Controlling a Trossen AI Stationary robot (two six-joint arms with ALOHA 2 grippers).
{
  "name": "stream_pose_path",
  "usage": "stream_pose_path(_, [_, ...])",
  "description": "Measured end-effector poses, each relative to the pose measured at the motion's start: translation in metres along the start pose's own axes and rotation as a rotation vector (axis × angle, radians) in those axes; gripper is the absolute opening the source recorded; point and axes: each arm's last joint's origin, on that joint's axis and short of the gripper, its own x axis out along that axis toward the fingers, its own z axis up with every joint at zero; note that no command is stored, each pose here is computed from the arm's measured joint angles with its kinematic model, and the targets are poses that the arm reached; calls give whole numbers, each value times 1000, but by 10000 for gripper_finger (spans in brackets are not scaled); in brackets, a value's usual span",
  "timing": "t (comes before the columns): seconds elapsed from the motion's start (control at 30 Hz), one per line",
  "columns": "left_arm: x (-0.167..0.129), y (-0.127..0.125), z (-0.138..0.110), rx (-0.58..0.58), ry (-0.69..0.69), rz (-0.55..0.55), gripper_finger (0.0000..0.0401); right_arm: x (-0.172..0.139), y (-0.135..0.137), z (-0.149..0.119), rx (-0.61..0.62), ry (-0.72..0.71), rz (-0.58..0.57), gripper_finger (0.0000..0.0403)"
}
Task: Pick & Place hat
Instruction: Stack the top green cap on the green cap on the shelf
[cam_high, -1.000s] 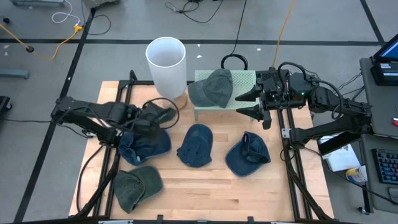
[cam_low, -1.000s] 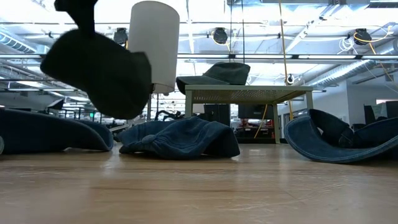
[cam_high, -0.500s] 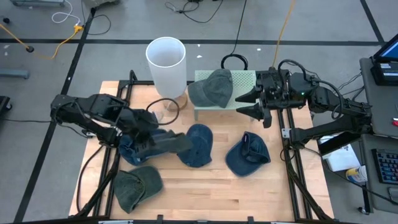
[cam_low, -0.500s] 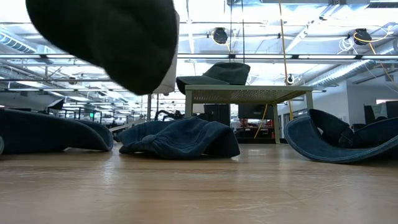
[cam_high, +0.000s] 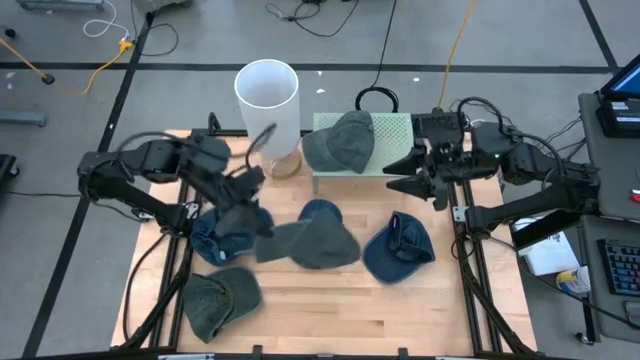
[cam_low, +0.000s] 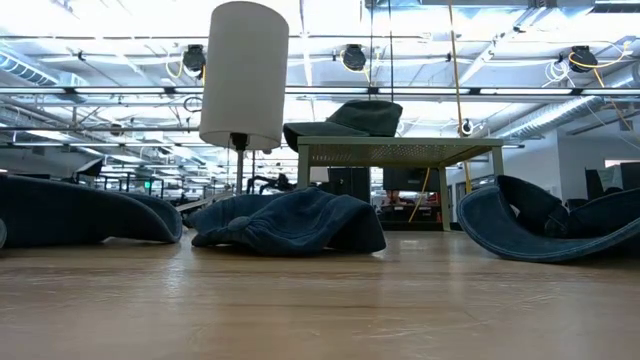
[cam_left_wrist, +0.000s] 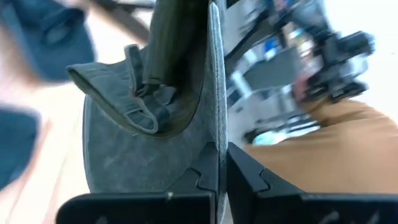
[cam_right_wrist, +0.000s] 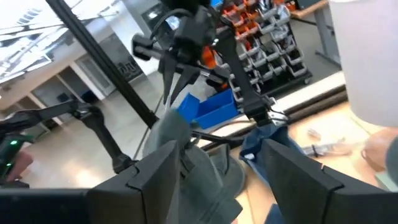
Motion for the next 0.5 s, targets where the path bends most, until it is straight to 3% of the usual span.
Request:
stream_pose_path(0.3, [-21, -4, 31, 2, -156, -184, 9, -10, 14, 11, -53, -118, 127, 309])
stream_pose_path(0.5, [-36, 1, 47, 16, -230, -233, 9, -26, 18, 15, 4, -156, 145, 324])
